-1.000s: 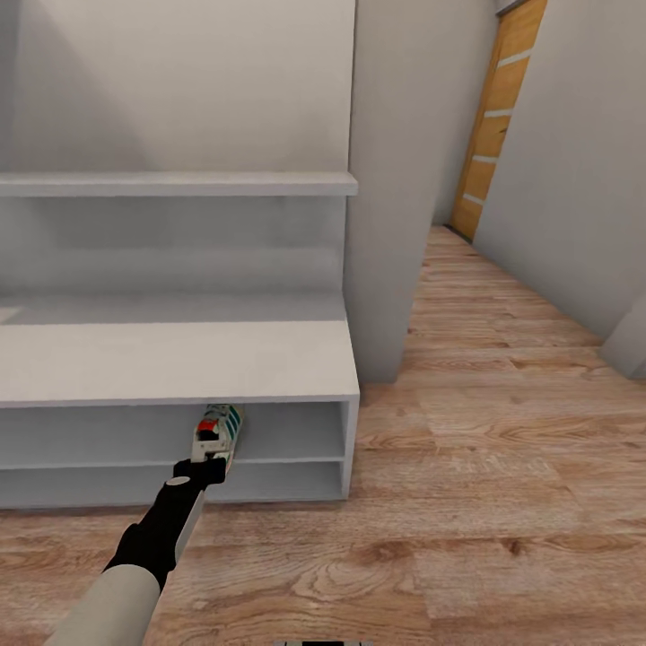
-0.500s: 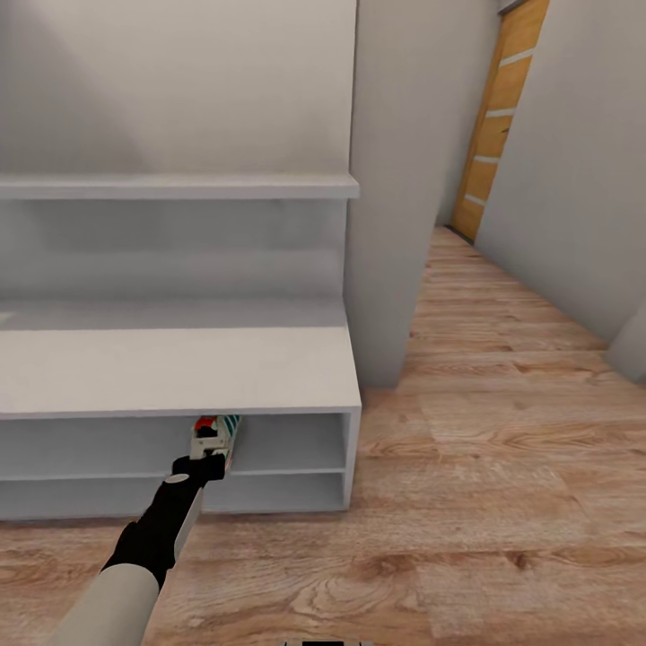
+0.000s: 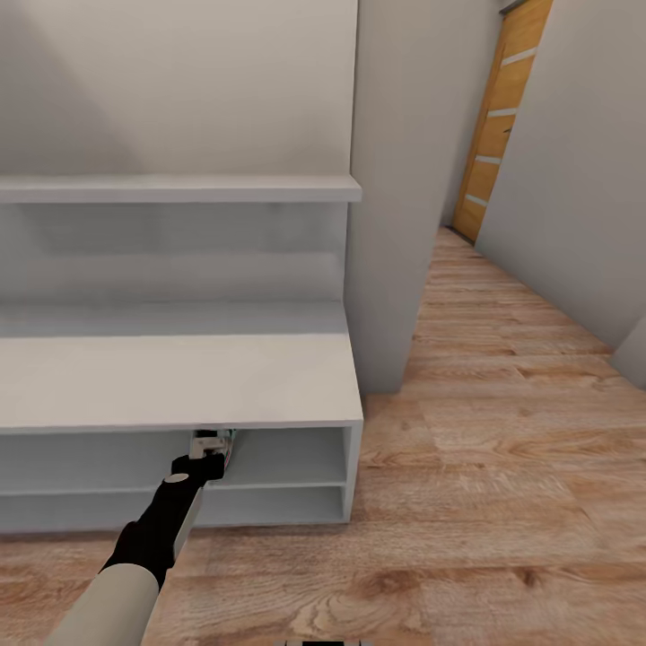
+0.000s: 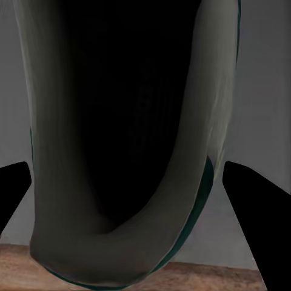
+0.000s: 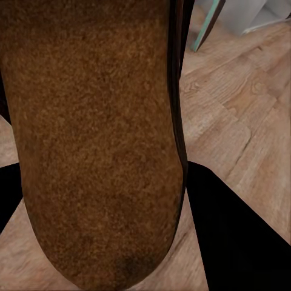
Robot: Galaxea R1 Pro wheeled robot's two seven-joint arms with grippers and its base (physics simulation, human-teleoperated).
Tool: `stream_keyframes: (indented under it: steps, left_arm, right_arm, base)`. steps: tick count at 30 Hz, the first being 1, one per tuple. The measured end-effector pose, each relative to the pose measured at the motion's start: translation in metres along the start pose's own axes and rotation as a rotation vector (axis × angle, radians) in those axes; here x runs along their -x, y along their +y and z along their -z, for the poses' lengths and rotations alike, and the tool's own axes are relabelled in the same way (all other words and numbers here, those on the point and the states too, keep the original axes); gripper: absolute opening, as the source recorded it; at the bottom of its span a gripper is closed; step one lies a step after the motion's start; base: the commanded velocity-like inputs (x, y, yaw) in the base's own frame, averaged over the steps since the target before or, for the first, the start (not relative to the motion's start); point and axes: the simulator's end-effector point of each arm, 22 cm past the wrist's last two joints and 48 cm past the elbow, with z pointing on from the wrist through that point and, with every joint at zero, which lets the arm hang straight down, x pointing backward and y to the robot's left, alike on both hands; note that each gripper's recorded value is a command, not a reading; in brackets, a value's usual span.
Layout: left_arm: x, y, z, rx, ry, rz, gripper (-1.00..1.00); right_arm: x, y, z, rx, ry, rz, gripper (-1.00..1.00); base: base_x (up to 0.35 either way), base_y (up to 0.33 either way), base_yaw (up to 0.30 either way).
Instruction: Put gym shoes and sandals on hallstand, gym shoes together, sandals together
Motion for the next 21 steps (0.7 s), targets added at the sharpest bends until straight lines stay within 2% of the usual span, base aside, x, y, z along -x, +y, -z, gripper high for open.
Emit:
stream_keyframes:
  steps: [6, 17, 18, 19, 21]
  left_arm:
    - [0.0, 0.001, 0.0, 0.001, 0.001, 0.001, -1.0]
    - [0.0, 0.001, 0.0, 0.003, -0.002, -0.004, -1.0]
    - [0.0, 0.001, 0.0, 0.002, -0.002, -0.004, 1.0]
    - [-0.037, -0.004, -0.004, -0.008, 0.076, -0.01, 1.0]
    - [-0.041, -0.005, -0.004, -0.009, 0.086, -0.011, 1.0]
  right_arm:
    - [0.0, 0.0, 0.0, 0.0, 0.0, 0.0, -1.0]
    - [-0.001, 0.0, 0.0, 0.001, 0.002, 0.001, -1.0]
    - [-0.001, 0.0, 0.0, 0.001, 0.002, 0.001, -1.0]
    - [-0.001, 0.0, 0.0, 0.001, 0.002, 0.001, -1.0]
    - [-0.001, 0.0, 0.0, 0.0, 0.002, 0.001, -1.0]
  base:
    - [0.156, 0.0, 0.0]
    - [0.011, 0.0, 0.0]
    - [0.0, 0.0, 0.0]
    - [0.0, 0.0, 0.0]
    - [0.0, 0.0, 0.0]
